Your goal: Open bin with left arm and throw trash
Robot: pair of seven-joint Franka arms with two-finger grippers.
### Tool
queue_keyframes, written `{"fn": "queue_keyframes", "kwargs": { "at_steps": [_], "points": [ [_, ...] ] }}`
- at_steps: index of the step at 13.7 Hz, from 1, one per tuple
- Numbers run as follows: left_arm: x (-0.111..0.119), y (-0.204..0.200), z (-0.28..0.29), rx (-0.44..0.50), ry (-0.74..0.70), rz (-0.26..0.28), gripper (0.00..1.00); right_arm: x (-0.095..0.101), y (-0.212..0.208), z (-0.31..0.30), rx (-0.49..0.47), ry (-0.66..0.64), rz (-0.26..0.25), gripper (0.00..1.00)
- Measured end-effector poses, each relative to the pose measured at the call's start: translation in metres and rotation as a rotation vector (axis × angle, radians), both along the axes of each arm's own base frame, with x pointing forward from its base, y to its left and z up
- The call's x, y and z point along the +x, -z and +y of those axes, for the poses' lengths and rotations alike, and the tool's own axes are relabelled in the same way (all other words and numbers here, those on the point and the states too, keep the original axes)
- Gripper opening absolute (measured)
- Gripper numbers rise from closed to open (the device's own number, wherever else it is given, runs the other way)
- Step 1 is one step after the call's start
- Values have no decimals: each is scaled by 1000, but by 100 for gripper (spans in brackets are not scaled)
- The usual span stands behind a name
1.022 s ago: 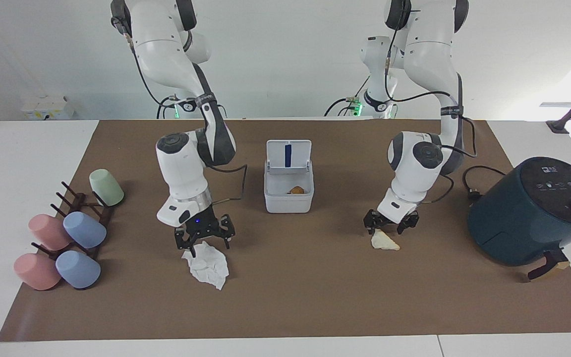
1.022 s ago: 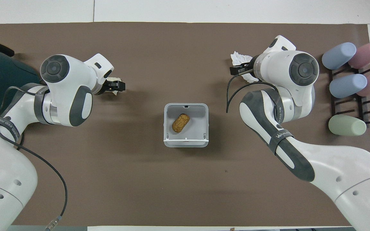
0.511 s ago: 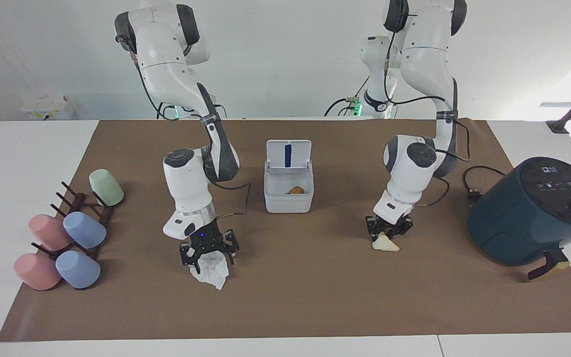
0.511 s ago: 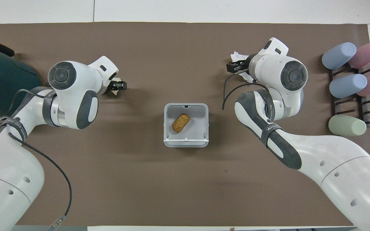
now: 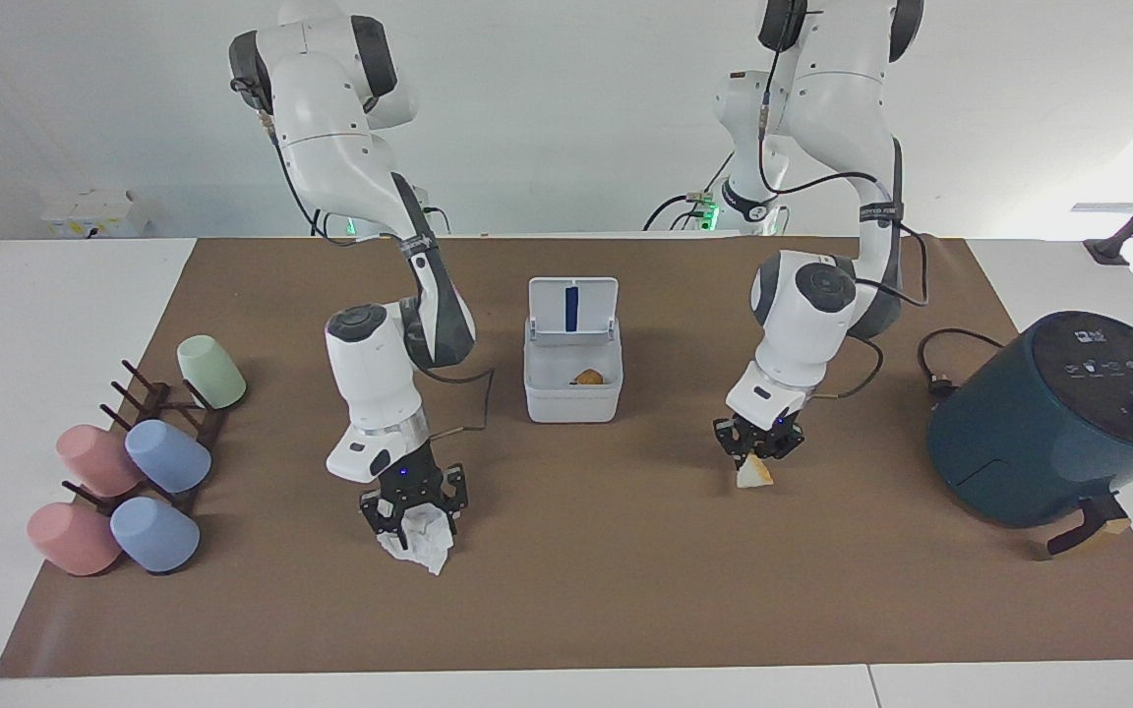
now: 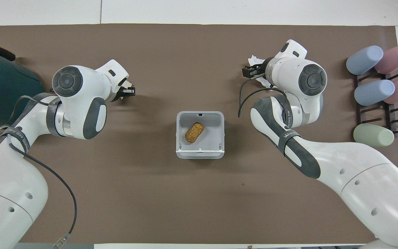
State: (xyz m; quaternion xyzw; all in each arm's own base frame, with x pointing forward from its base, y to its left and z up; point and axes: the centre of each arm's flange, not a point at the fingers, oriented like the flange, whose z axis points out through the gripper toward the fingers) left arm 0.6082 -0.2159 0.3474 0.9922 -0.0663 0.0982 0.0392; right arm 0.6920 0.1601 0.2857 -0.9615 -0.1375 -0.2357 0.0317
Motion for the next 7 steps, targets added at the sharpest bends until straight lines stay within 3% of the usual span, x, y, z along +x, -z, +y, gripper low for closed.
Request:
{"fn": "queue_keyframes", "kwargs": {
  "at_steps": [5,7],
  "points": [
    [-41,-60,-67,-22,-16,27,10,7,-8,-6,-18,7,125,2],
    [-72,-81,-115,-37,-19,40,10,16,-29,-14,-10,16,185,1]
  ]
}}
